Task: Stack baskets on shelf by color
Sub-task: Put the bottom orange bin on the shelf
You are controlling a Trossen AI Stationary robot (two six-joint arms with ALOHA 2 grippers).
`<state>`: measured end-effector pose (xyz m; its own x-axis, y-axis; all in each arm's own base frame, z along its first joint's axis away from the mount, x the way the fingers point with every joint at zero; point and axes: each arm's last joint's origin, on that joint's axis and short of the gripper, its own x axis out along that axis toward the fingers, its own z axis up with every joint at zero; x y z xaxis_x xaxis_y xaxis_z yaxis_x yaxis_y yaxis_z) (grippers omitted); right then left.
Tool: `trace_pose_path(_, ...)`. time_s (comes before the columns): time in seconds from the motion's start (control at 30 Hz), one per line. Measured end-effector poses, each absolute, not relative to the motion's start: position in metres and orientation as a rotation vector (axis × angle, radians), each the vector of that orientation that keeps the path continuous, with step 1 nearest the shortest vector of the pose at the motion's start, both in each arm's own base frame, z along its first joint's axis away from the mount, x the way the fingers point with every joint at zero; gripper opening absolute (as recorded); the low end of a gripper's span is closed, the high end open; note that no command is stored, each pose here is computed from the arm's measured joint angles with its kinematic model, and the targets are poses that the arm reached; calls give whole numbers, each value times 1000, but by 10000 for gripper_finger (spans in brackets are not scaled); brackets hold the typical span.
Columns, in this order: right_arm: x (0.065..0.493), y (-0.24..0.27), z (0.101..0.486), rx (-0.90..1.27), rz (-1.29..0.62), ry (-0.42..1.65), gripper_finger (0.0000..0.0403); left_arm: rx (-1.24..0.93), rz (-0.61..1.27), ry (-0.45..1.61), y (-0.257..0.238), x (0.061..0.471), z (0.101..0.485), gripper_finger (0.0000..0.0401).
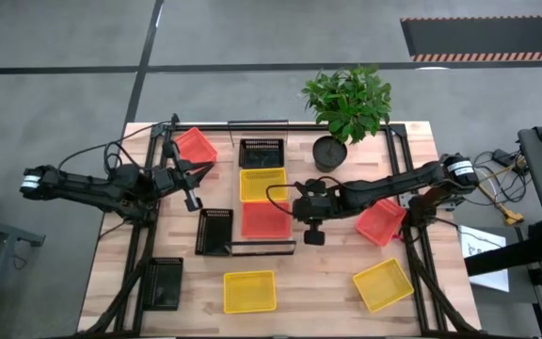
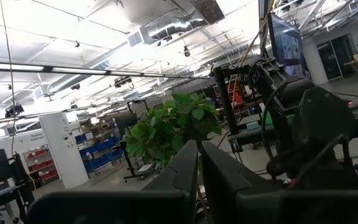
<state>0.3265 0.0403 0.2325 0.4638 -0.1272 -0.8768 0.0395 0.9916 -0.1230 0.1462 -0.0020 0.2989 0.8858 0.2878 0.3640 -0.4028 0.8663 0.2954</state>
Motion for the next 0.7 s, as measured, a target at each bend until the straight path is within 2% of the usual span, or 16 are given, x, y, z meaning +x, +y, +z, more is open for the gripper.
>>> trace_pose_path(0.23, 316, 33, 215, -103, -95, 1164, 8, 351, 362, -316, -2, 147, 298, 6)
trace_pose_path(0.43, 323, 28, 200, -86, 25, 1065, 8, 326, 358, -321, -2, 147, 298, 6)
trace_pose_path(0.7, 336, 20, 207, -125, 97, 914, 8, 326, 358, -321, -2, 147, 298, 6)
